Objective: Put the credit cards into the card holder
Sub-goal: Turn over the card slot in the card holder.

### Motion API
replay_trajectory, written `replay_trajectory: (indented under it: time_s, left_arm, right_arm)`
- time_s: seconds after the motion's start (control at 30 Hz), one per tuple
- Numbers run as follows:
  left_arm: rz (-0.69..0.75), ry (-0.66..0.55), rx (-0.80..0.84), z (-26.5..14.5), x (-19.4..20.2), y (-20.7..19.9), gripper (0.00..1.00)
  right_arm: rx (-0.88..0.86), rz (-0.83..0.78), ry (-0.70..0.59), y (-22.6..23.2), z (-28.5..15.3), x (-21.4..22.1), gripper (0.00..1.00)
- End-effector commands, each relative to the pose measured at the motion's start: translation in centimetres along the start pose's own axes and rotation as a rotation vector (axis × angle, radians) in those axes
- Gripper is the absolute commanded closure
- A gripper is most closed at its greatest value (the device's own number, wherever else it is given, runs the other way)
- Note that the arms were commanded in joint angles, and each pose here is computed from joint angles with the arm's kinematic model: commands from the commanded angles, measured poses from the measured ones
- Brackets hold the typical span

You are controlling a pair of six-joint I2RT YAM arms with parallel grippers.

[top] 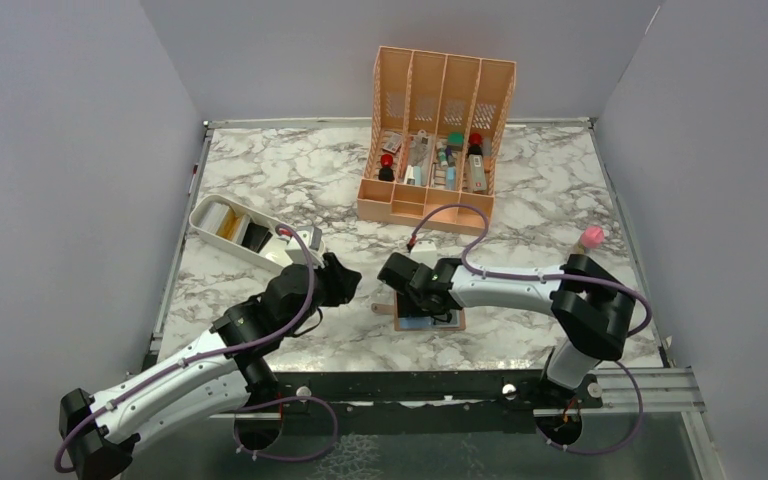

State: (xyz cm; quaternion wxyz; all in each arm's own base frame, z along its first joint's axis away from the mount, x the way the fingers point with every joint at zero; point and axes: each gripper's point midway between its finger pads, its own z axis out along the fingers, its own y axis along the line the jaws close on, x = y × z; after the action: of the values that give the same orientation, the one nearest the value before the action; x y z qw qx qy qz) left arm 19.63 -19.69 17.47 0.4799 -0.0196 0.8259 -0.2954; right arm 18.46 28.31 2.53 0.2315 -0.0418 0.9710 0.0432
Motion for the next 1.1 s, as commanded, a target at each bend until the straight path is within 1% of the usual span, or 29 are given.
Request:
replay_trajectory:
  time_s: [0.0, 0.23, 0.47, 0.67, 0.77, 0.87, 0.93, 1.07]
  left_arm:
    - [-0.011, -0.051, 0.0, -0.4, -1.8, -0.5, 0.58]
    - [-0.018, -0.053, 0.002, -0.6, -1.7, -0.4, 0.58]
    - [-0.018, -0.057, -0.001, -0.7, -1.7, -0.2, 0.58]
    - [-0.017, -0.056, -0.005, -0.8, -1.7, 0.0, 0.58]
    - [-0.021, -0.049, -0.006, -0.8, -1.4, 0.1, 0.58]
    - [-0.034, -0.032, -0.009, -0.5, -0.8, 0.2, 0.59]
    - [-0.042, -0.012, -0.008, -0.2, 0.0, 0.3, 0.61]
    - [-0.064, 0.047, 0.005, 0.8, 2.0, 0.2, 0.64]
  right_arm:
    - [-0.027, 0.027, -0.05, 0.8, -1.6, -1.5, 0.45]
    - [-0.039, 0.013, -0.024, 1.5, -0.8, -0.8, 0.43]
    - [0.029, -0.006, 0.0, 0.6, 1.0, 0.3, 0.43]
    - [0.076, -0.017, 0.017, -0.4, 2.0, 1.4, 0.46]
    - [0.093, -0.019, 0.011, -0.8, 2.0, 1.4, 0.51]
    - [0.081, -0.01, -0.001, -0.8, 1.9, 1.3, 0.64]
    - [0.063, -0.003, -0.007, -0.6, 1.8, 1.2, 0.7]
    - [-0.003, 0.017, -0.011, 0.4, 1.7, 1.2, 0.77]
